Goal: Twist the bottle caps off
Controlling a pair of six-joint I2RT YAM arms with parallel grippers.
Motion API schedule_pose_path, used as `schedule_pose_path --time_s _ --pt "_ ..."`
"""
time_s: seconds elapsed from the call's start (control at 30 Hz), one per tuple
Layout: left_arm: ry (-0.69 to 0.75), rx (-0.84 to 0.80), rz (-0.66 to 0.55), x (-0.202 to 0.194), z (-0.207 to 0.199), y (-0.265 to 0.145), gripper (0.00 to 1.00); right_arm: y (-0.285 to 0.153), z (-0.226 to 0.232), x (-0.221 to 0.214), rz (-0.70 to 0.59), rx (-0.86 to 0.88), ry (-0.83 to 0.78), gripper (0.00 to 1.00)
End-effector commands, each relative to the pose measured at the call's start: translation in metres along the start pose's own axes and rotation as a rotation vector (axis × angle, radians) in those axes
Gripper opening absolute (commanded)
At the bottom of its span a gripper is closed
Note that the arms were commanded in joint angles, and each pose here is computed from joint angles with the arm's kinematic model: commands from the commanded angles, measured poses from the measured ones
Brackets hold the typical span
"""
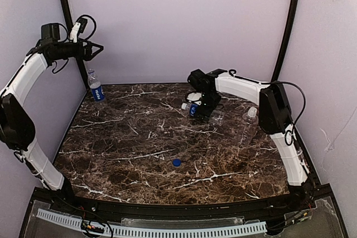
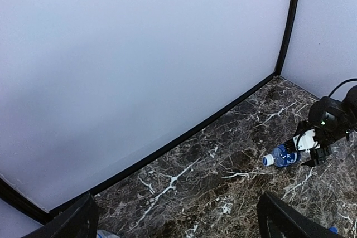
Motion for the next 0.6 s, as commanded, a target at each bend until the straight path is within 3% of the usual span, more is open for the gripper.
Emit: schedule_pose_path --time_s 0.0,0.23,0.4,0.57 --pt "-0.004 -0.072 0.068 -0.008 -0.029 -0.007 1.0 0.013 0.008 -0.022 0.042 0.087 0.02 0.92" --pt "-0.027 -0.148 0.078 0.0 -0.056 -0.012 1.0 0.018 0.014 -0.021 0.021 0.137 0.022 0.77" --pt "-0.041 -0.186 0.072 0.007 -0.073 -0.021 0.96 0.012 0.01 -0.016 -0.009 0.136 0.034 0.55" --pt "-0.075 -0.203 0.066 0.011 -0.084 -0.031 0.95 -0.02 -0.007 0.003 -0.127 0.105 0.082 0.5"
Point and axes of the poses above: each gripper's point midway between its finger pads, its own y axis out along the fingers, its own z axis along the line the jaws close on, x = y × z, the point moved 1 cm from there along -y, back along the fingers, and after that the axes turned 14 degrees about -y, right-handed, at the moved point
